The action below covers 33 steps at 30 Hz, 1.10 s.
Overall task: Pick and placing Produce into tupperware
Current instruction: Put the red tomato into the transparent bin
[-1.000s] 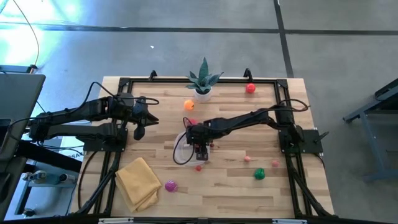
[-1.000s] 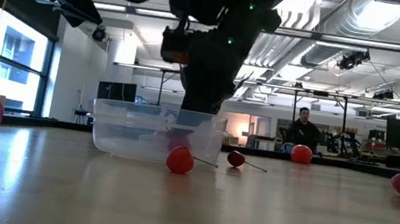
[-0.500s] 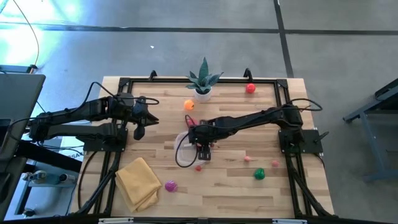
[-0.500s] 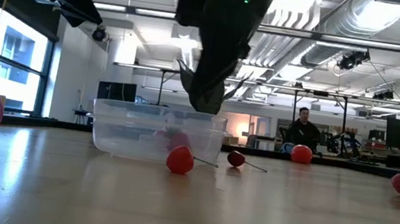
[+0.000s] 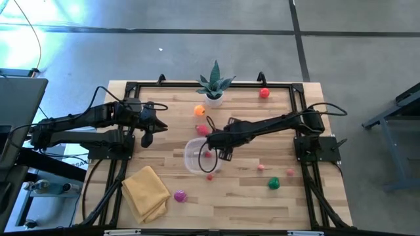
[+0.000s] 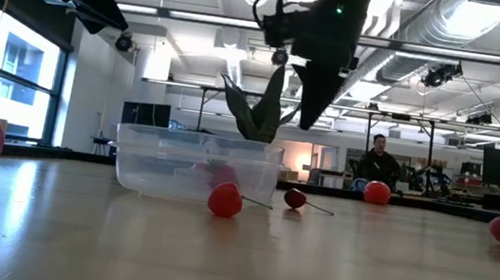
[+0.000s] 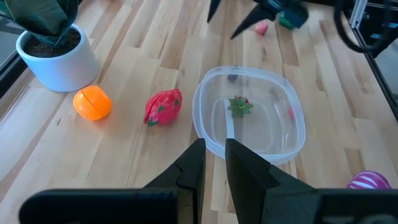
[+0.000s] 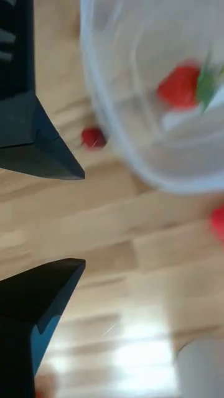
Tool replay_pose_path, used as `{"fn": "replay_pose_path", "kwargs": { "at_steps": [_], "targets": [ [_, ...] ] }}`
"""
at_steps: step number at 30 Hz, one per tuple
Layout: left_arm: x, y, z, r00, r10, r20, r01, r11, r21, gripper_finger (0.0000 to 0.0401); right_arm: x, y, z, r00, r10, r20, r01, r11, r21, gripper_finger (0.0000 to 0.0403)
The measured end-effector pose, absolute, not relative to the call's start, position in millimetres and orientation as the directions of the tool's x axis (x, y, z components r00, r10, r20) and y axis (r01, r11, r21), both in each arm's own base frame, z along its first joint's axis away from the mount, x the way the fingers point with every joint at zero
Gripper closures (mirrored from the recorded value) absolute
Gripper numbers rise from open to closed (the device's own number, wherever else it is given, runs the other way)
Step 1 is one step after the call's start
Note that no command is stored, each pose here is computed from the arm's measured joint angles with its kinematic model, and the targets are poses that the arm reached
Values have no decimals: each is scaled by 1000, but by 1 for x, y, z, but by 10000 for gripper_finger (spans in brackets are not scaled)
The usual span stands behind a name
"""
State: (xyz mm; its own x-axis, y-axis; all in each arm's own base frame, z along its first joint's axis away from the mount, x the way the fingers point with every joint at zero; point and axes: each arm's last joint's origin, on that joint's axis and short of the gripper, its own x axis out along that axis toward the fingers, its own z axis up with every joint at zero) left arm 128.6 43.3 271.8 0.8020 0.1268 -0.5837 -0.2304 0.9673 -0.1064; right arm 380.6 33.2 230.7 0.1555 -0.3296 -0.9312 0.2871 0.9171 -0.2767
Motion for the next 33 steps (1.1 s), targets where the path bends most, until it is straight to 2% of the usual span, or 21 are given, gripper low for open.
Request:
{"fn": "replay_pose_path", "kwargs": {
  "at_steps": [8,19,23,27,30,33],
  "targets": [
    [129,43,272,802,127,-584,-230,967,-106,348,370,21,231,35,-403,-915,373,854,-362,192],
    [129,43,272,802,127,-584,-230,967,-106,348,363,-14,236,-32,-405,-914,431,819,-378,192],
    [129,43,272,802,127,-584,-230,967,-106,348,354,-36,255,-6,-427,-904,472,796,-379,192],
    [129,43,272,802,127,-584,-230,967,-106,348,331,-65,290,42,-459,-887,578,736,-353,192],
    [129,43,272,802,127,-584,-230,967,-106,348,308,-88,316,78,-478,-875,678,669,-305,192],
    [129,43,272,802,127,-584,-230,967,-106,348,283,-110,337,81,-497,-864,798,552,-243,192]
  ]
}}
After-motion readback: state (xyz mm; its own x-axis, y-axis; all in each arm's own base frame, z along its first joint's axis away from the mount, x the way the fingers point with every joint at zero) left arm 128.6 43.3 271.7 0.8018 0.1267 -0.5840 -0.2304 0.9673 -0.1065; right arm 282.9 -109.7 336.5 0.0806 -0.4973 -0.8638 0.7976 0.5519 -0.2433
